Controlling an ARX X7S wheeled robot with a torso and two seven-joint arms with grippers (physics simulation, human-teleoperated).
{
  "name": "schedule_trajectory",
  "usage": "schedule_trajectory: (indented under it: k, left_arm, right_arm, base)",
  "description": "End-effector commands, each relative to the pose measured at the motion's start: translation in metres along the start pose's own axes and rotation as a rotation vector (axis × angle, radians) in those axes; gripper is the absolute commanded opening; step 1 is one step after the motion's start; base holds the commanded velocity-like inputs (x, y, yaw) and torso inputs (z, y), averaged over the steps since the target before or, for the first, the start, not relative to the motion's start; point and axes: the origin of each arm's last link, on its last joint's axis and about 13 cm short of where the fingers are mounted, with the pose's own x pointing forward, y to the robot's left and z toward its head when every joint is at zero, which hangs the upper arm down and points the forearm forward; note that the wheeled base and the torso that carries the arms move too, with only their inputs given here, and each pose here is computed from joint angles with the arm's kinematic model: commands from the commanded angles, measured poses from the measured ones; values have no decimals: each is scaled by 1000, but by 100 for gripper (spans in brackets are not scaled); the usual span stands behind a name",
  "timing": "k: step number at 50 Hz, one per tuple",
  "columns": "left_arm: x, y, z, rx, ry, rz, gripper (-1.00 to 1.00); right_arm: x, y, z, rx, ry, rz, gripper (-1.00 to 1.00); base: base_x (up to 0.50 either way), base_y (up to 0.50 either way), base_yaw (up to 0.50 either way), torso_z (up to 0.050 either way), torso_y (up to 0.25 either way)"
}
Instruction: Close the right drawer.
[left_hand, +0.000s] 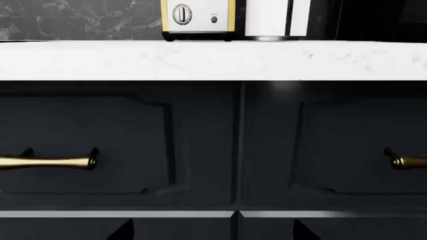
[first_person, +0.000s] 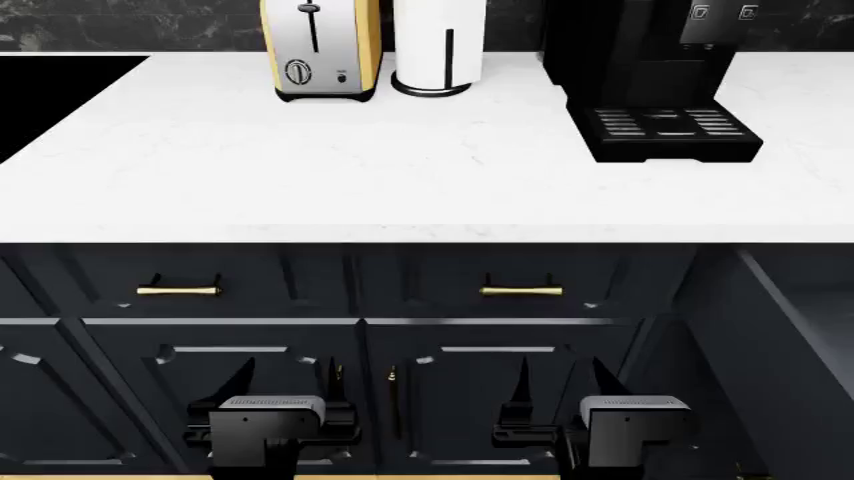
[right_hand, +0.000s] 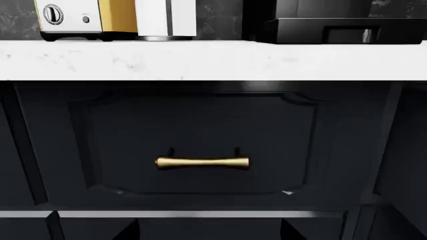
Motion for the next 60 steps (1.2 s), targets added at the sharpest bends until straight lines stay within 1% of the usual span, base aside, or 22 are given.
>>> schedule_trajectory:
  k: [1,6,20,23,30,32,37,39,40,41,42,45,46,47,48,50,51,53,54,55,57,60]
  left_arm:
    - [2,0,-1,-1,9,4,100]
    - [0,1,-2,1,9,9,100]
    - [-6,8,7,1,12,52,100]
    - [-9,9,12,27,1,61,100]
    - [-22,11,52,11,11,53,100]
    - [-22,13,64,33,-9,46,100]
    - [-26,15,108,13,-12,47,100]
    - [-28,14,132,7,-5,39,100]
    - [-28,14,138,11,-21,31,100]
    - [-27,13,149,59,-32,45,100]
    - [-27,12,163,54,-54,56,100]
    - [-22,12,184,53,-41,81,100]
    - [-21,12,190,113,-43,67,100]
    - [-22,12,199,81,-68,59,100]
    - [-19,12,204,45,-47,58,100]
    - [-20,14,213,17,-70,50,100]
    - [-21,14,213,30,-68,46,100]
    - [-25,17,219,-12,-72,27,100]
    - [-28,19,224,-68,-90,21,100]
    - [-31,20,227,-87,-104,17,100]
    - [-33,24,233,-92,-111,25,100]
    - [-30,25,232,-91,-111,33,100]
  right_arm:
    - [1,1,-3,-1,4,9,100]
    - [0,0,3,9,-9,2,100]
    - [5,5,9,-26,-9,28,100]
    - [3,7,18,-27,-14,24,100]
    - [-3,12,60,-20,-44,20,100]
    - [-3,13,69,-22,-42,15,100]
    - [-7,14,109,-16,-51,0,100]
    - [-12,12,133,-15,-49,-21,100]
    - [-13,11,138,-14,-53,-22,100]
    - [-17,10,149,-23,-80,-24,100]
    - [-19,8,161,-23,-82,-35,100]
    - [-17,5,189,-45,-125,-48,100]
    - [-14,5,196,-90,-122,-50,100]
    - [-12,4,204,-97,-127,-52,100]
    - [-12,4,211,-106,-122,-50,100]
    - [-14,2,217,-115,-136,-57,100]
    - [-17,2,220,-106,-147,-47,100]
    - [-22,2,224,-115,-151,-40,100]
    - [-25,3,227,-113,-164,-33,100]
    - [-28,3,229,-112,-169,-32,100]
    - [-31,3,231,-136,-188,-31,100]
    - [-30,1,231,-130,-184,-35,100]
  base:
    - [0,0,0,0,0]
    - [0,0,0,0,0]
    - [0,0,0,0,0]
    - [0,0,0,0,0]
    - [0,0,0,0,0]
    - [0,0,0,0,0]
    - [0,0,0,0,0]
    - [0,0,0,0,0]
    - [0,0,0,0,0]
    - [0,0,0,0,0]
    - [0,0,0,0,0]
    - [0,0,0,0,0]
    - [0,0,0,0,0]
    - [0,0,0,0,0]
    - [0,0,0,0,0]
    - [0,0,0,0,0]
    - [0,0,0,0,0]
    - [0,0,0,0,0]
    - [0,0,0,0,0]
    - [0,0,0,29,0]
    - [0,0,0,50,0]
    - [0,0,0,50,0]
